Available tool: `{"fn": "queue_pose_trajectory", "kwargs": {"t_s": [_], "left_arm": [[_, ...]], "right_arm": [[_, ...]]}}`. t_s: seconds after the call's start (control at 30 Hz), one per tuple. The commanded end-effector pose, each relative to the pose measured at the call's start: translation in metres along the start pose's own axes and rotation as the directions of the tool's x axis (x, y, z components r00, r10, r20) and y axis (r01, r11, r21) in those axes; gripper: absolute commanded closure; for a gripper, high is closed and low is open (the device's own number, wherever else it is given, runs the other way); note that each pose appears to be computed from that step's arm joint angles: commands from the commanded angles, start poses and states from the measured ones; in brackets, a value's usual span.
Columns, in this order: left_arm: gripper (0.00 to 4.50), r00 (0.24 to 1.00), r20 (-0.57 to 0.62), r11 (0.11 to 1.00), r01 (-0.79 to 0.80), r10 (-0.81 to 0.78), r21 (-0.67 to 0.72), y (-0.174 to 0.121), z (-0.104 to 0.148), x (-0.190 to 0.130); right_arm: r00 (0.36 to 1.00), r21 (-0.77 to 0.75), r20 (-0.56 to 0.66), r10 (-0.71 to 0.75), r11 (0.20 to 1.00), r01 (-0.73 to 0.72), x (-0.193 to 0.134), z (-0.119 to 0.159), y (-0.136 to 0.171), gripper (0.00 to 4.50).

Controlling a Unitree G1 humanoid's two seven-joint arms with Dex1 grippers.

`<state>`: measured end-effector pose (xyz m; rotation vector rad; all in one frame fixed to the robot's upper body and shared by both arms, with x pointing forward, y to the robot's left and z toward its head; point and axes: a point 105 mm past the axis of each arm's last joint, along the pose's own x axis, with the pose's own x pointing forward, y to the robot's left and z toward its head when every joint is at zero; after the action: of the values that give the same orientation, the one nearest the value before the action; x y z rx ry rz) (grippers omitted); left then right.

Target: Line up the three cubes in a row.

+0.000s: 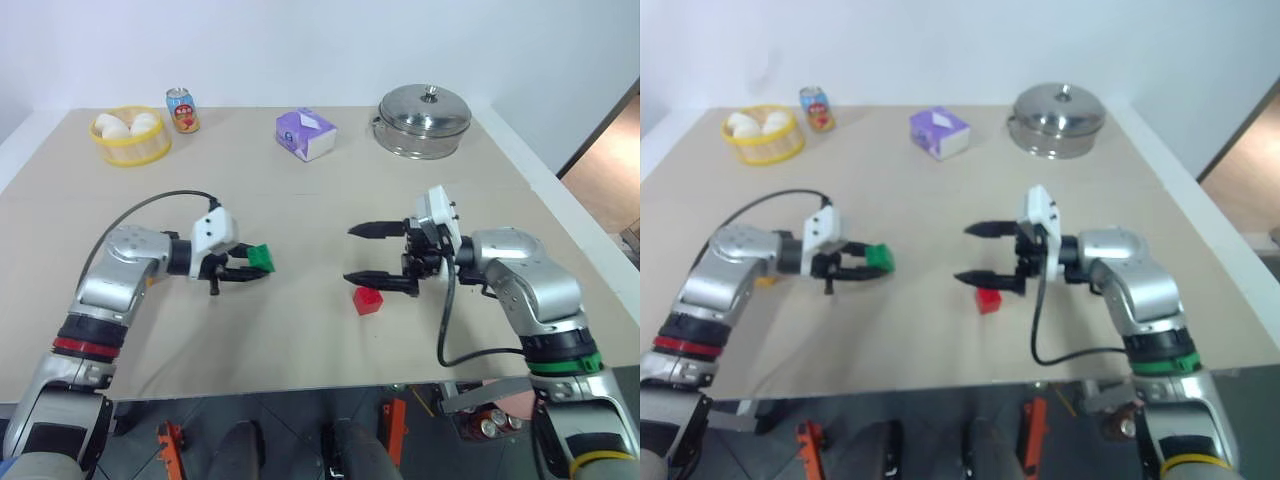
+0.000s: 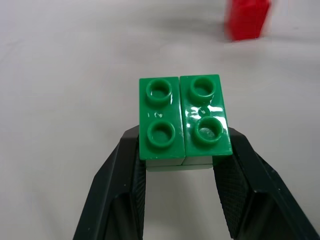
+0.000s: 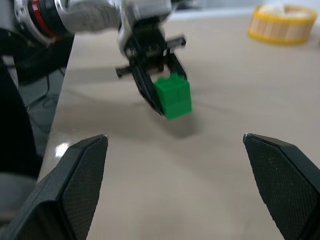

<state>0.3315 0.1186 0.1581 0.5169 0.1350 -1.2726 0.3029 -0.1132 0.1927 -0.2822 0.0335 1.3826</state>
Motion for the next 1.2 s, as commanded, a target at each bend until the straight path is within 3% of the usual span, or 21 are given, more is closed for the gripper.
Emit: {"fn": "queue_pose_trajectory", "kwargs": {"t_s": [0.03, 0.3, 0.47, 0.63, 1.2], "left_arm": [[3.17, 0.999, 0.015, 0.999, 0.03, -0.03, 0.043, -0.013, 0.016, 0.009], [3.17, 0.991, -0.054, 0.991, 0.124, -0.121, 0.057, -0.038, 0.006, 0.031], [3.17, 0.982, -0.112, 0.983, 0.162, -0.151, 0.089, -0.038, -0.003, 0.043], [3.17, 0.984, -0.088, 0.985, 0.159, -0.153, 0.064, -0.035, 0.002, 0.054], [3.17, 0.965, -0.135, 0.971, 0.233, -0.225, 0.049, -0.042, -0.009, 0.057]], "right_arm": [[1.0, -0.059, 0.015, 0.006, 0.998, -0.005, -0.013, 0.018, 0.008, 0.0], [0.999, -0.054, -0.028, -0.023, 0.998, 0.021, -0.025, 0.016, 0.014, 0.0], [0.999, -0.052, -0.027, -0.042, 0.998, 0.041, -0.026, 0.018, 0.015, 0.0], [0.998, -0.047, -0.024, -0.053, 0.998, 0.052, -0.026, 0.019, 0.017, 0.0], [0.996, -0.038, -0.027, -0.083, 0.996, 0.082, -0.027, 0.018, 0.019, 0.0]]}}
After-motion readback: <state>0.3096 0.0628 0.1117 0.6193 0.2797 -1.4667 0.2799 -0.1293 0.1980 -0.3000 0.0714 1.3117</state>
